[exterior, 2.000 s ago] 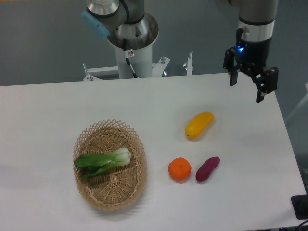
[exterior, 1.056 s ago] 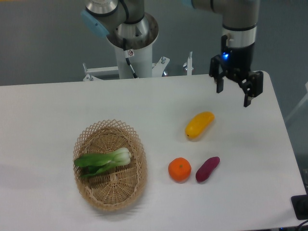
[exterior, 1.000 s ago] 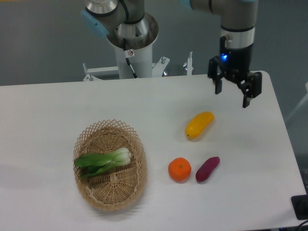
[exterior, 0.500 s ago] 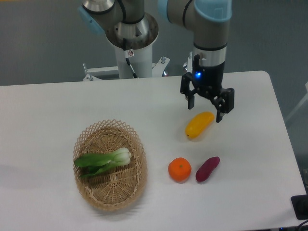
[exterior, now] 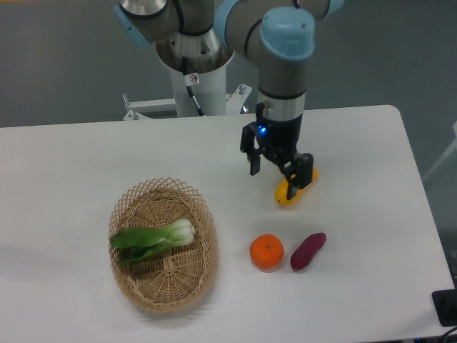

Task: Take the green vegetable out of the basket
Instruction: 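Swing the gripper over the wicker basket and lower onto the bok choy, then close the gripper on the green bok choy leaves, then lift the bok choy up out of the basket toward the orange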

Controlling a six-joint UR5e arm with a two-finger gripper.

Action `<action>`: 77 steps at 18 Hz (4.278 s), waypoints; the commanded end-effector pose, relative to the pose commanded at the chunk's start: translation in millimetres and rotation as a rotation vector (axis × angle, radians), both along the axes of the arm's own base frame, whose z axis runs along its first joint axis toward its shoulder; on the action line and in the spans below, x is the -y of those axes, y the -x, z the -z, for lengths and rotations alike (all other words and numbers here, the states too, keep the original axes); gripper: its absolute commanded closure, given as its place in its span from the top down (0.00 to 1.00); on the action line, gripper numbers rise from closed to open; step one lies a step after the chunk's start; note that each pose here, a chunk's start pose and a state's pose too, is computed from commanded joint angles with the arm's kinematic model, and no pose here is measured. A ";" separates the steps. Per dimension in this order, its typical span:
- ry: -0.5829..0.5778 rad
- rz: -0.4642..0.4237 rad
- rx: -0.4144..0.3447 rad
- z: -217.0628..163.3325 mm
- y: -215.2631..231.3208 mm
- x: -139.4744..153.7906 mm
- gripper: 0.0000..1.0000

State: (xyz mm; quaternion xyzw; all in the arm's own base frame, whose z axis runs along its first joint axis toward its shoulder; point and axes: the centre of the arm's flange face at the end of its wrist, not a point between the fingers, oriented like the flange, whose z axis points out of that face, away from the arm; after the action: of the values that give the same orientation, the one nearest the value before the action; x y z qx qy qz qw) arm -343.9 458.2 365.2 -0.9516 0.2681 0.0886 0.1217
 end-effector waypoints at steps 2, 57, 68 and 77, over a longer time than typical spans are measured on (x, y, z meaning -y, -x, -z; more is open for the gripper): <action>0.085 0.066 -0.038 16.5 -15.5 -11.9 1.00; 0.080 -0.069 0.111 125.0 -122.6 -119.5 0.41; -0.036 -0.190 0.064 7.8 -9.8 -89.4 0.41; -0.006 -0.145 0.062 -40.5 98.1 -0.4 0.41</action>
State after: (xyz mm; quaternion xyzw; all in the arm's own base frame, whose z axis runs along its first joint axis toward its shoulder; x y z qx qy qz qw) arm -442.0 458.5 405.8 -0.9705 0.1942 0.0683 0.1259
